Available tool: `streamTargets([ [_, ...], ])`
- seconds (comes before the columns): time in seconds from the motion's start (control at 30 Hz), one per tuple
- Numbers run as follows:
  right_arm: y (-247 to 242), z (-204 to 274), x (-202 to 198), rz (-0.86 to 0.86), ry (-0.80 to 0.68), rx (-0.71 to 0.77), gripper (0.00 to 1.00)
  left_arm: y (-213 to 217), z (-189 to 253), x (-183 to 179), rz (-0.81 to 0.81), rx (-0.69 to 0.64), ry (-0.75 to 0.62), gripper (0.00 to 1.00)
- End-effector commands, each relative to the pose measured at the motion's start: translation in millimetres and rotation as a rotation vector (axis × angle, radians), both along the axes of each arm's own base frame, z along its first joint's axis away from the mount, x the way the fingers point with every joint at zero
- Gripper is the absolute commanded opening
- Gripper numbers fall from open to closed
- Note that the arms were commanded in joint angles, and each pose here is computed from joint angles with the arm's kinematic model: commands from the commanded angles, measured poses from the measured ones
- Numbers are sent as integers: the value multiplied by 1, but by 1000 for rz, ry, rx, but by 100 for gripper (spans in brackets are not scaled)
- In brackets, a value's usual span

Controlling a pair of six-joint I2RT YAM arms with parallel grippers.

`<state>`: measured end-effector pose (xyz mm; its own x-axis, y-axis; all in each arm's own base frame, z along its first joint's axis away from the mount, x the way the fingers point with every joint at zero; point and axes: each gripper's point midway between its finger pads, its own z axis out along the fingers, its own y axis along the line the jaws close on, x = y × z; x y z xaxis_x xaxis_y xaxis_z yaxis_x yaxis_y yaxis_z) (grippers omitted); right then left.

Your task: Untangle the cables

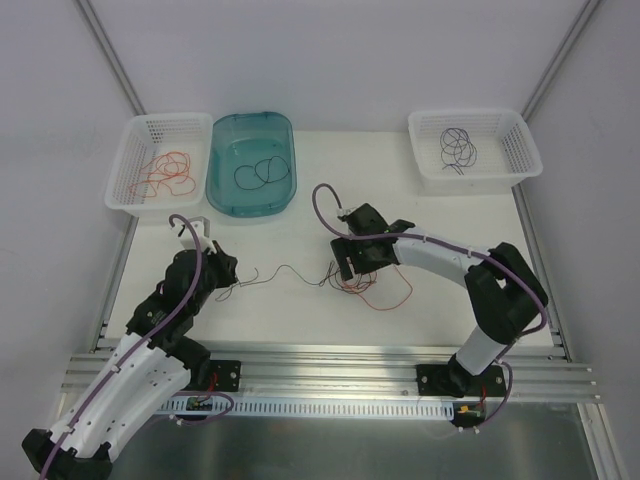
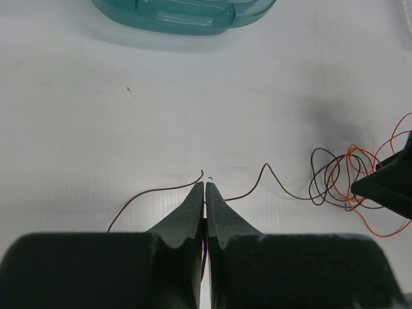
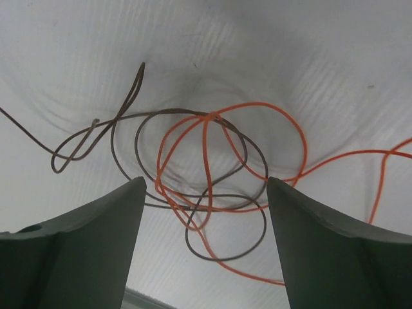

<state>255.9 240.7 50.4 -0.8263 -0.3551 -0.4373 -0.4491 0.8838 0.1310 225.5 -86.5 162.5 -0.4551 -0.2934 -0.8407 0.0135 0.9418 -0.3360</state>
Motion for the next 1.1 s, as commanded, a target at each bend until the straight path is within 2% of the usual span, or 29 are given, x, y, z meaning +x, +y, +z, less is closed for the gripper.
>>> streamTargets([
  [0.0, 19, 3, 18, -31, -55, 5, 79, 1, 15, -1, -17, 6, -28, 0],
  [0.1, 13, -16, 19, -59, -35, -63, 75, 2, 20, -2, -16, 5, -42, 0],
  [0.2, -1, -34, 18, -82, -21, -145, 58, 5, 29, -4, -17, 15, -60, 0],
  [0.23, -4, -37, 18, -88, -18, -161, 46, 8, 35, -6, -12, 23, -63, 0],
  [0.3, -14, -43, 17, -102, -15, -206, 31, 12, 43, -8, -4, 40, -75, 0],
  [0.33, -20, -43, 17, -115, -14, -217, 17, 18, 52, -11, 10, 48, -87, 0],
  [0.43, -44, -42, 15, -155, -15, -264, 1, 27, 72, -17, 27, 68, -126, 0],
  [0.57, -92, -33, 12, -264, -14, -306, 1, 50, 94, -25, 99, 120, -172, 0],
  [0.63, -120, -26, 10, -356, 7, -267, 1, 60, 107, -30, 126, 148, -197, 0],
  [0.7, -126, -27, 1, -430, 55, -156, 1, 73, 112, -33, 169, 191, -202, 0],
  [0.77, -137, -10, 14, -543, 27, 8, 1, 82, 120, -37, 198, 213, -220, 0],
  [0.8, -139, -8, 13, -581, 58, 82, 1, 89, 121, -39, 227, 233, -216, 0],
  [0.93, -140, 16, 23, -572, 10, 102, 1, 93, 128, -44, 235, 232, -227, 0],
  [1.07, -134, 16, 22, -553, 15, 119, 1, 90, 134, -45, 217, 212, -235, 0],
])
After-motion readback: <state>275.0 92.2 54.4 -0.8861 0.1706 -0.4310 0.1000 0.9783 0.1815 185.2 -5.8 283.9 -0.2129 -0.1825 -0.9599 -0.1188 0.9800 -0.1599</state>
